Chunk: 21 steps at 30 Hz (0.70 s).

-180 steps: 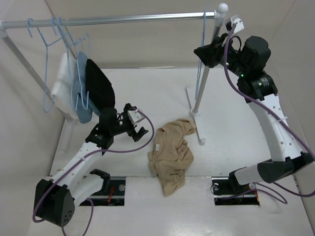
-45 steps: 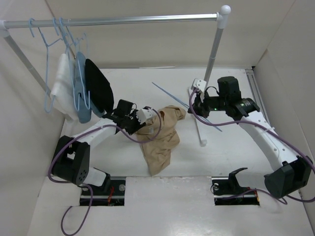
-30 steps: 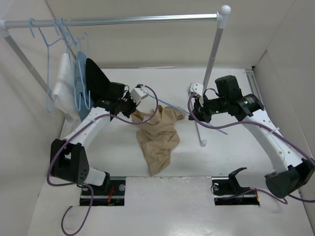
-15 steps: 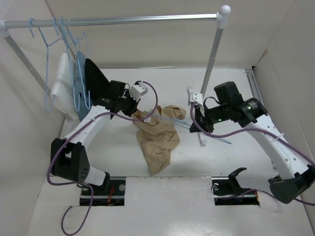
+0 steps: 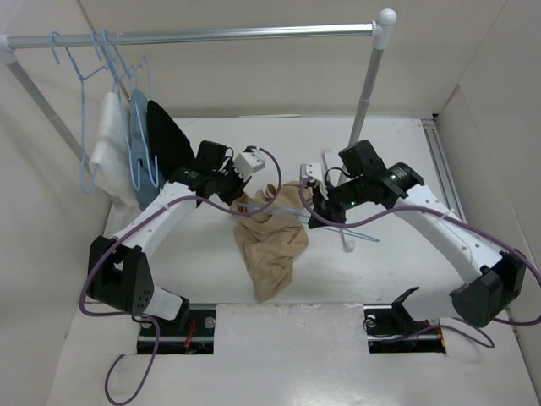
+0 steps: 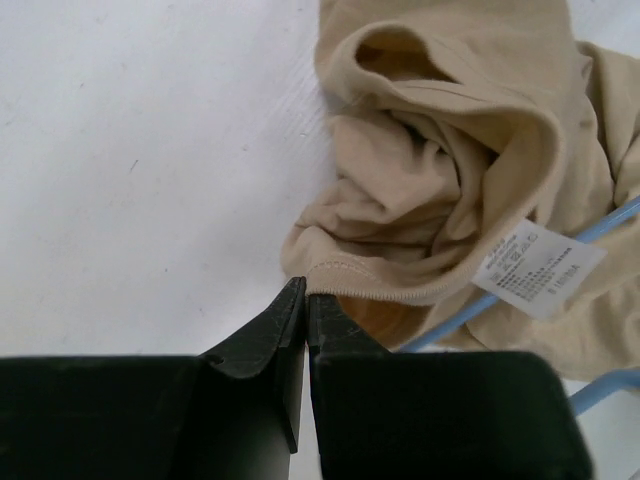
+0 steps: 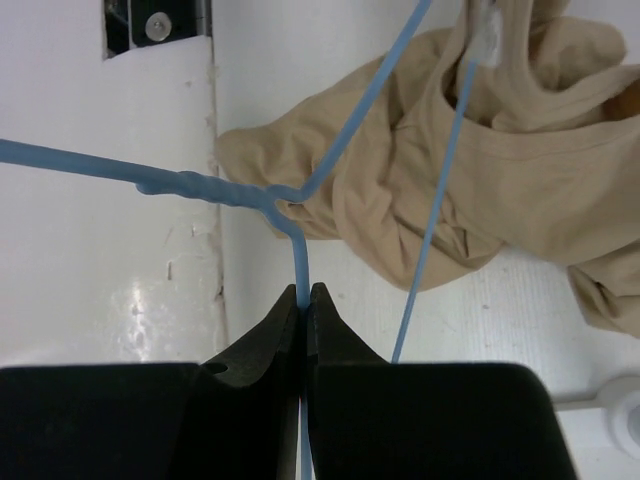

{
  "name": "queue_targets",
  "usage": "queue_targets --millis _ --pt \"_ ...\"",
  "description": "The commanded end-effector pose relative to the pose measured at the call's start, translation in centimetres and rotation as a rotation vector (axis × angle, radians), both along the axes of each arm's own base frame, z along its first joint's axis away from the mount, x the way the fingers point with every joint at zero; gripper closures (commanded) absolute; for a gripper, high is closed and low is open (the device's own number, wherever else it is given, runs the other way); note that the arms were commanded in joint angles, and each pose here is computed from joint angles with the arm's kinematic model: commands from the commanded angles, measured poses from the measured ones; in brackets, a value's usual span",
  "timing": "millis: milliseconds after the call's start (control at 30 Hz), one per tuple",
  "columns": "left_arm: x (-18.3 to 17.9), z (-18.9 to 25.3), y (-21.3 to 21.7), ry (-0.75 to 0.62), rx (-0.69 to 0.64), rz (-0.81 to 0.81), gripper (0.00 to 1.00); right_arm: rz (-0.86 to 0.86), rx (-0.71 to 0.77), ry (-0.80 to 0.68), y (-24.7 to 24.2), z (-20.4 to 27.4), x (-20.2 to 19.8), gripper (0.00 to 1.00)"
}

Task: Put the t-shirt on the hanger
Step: Place tshirt on hanger

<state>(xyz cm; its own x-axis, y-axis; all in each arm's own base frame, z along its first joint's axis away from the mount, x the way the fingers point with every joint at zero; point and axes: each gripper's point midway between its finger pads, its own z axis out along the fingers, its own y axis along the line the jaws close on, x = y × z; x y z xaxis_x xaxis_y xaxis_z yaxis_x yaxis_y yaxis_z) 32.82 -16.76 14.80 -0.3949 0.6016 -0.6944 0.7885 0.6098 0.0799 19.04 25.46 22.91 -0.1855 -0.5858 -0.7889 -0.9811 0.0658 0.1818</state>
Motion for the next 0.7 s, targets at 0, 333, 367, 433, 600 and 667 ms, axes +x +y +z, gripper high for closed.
queue_targets --millis 0,333,367,433,600,667 --pt "-0.4 1.8 -0.3 -0.062 0.032 -0.067 1.0 -0.004 0.083 -0.134 1.1 2.9 1.8 1.0" --pt "0.4 4.1 -0.8 -0.101 0.001 -0.058 1.0 -0.148 -0.043 -0.151 -0.3 0.5 5.2 1.0" --pt "0.2 3.9 -0.7 -0.089 0.005 -0.058 1.0 -0.162 -0.056 -0.146 -0.7 0.1 5.4 1.0" --pt "0.1 3.8 -0.5 -0.089 0.021 -0.061 1.0 -0.19 -0.069 -0.167 -1.5 0.2 5.7 1.0" --pt "-0.6 5.6 -2.1 -0.079 -0.048 -0.108 1.0 -0.192 -0.028 -0.199 -0.6 0.8 6.7 1.0" --pt "-1.1 8.3 -3.9 -0.086 -0.114 -0.138 1.0 -0.169 0.006 -0.217 0.4 1.6 6.9 1.0"
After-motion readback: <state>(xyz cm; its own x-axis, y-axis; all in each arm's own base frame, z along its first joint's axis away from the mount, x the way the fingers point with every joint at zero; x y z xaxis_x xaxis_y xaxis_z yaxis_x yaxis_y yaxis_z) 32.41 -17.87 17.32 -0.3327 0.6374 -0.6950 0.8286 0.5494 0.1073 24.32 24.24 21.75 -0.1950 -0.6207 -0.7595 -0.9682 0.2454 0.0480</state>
